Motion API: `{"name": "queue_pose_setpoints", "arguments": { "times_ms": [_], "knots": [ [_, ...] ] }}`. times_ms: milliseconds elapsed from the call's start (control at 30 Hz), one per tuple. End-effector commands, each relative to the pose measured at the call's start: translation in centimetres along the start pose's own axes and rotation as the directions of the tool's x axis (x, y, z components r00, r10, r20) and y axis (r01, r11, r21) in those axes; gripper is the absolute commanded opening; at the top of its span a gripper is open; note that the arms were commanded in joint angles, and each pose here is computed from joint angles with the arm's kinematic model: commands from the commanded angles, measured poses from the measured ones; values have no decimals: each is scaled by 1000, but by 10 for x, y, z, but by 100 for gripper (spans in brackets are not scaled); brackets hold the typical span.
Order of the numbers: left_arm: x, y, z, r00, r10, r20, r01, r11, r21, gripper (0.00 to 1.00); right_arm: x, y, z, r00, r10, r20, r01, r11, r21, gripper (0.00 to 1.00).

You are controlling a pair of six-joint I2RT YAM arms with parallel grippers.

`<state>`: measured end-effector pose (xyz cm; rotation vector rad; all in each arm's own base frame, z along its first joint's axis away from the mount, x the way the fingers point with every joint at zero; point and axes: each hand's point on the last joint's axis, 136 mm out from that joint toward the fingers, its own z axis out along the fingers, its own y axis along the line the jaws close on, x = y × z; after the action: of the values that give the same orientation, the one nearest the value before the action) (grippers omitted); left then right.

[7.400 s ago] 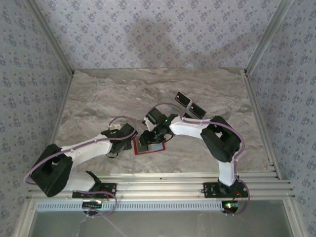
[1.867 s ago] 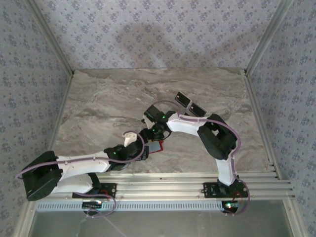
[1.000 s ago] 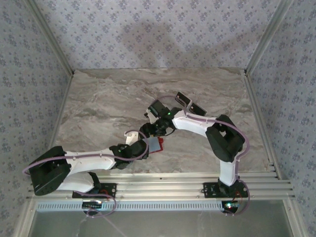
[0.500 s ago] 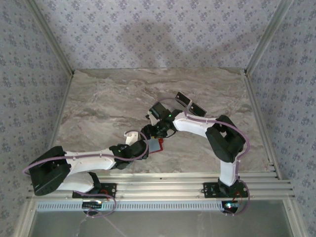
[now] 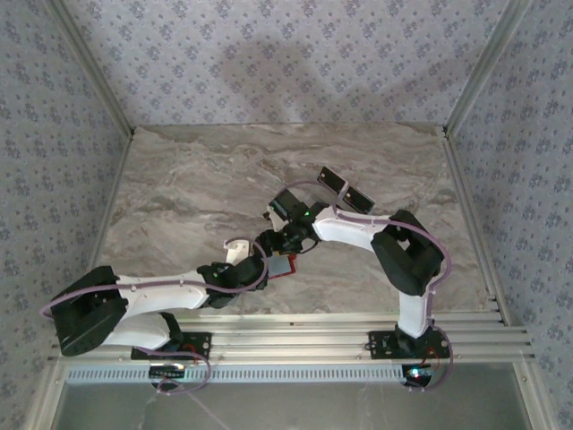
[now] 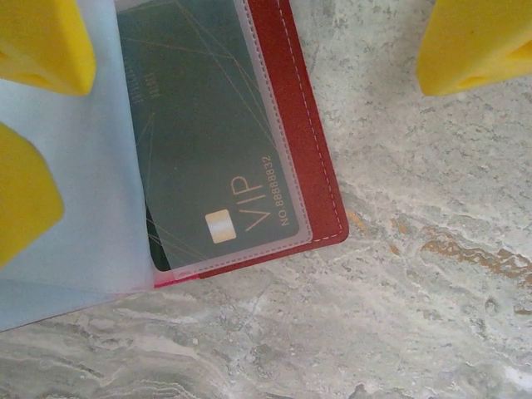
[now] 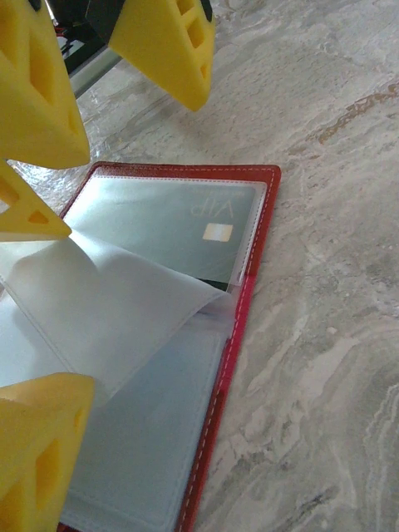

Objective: Put the credit cards into the card holder

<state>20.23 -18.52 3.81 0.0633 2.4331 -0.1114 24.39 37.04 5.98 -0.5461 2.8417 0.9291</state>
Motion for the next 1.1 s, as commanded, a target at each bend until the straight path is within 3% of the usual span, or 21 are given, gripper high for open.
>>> {"name": "queue_pose_setpoints", "arguments": {
  "times_ms": [0,333,700,1067],
  "knots": [
    [1,7,-3,1000,-2,8,2,1000,-24,99,8,-3,2,1000,24,-18,-24,1000,3,69],
    [1,7,-3,1000,-1,8,1,1000,-23,99,20,-10,8,998,40,-43,-40,999,4,68],
    [-9,7,-18,999,-25,30,25,1000,9,99,5,24,6,999,-13,-36,11,999,-50,69],
    [-14,45,-43,982,-151,114,152,988,5,99,-1,50,30,996,-38,-83,30,995,-92,69]
  ]
}}
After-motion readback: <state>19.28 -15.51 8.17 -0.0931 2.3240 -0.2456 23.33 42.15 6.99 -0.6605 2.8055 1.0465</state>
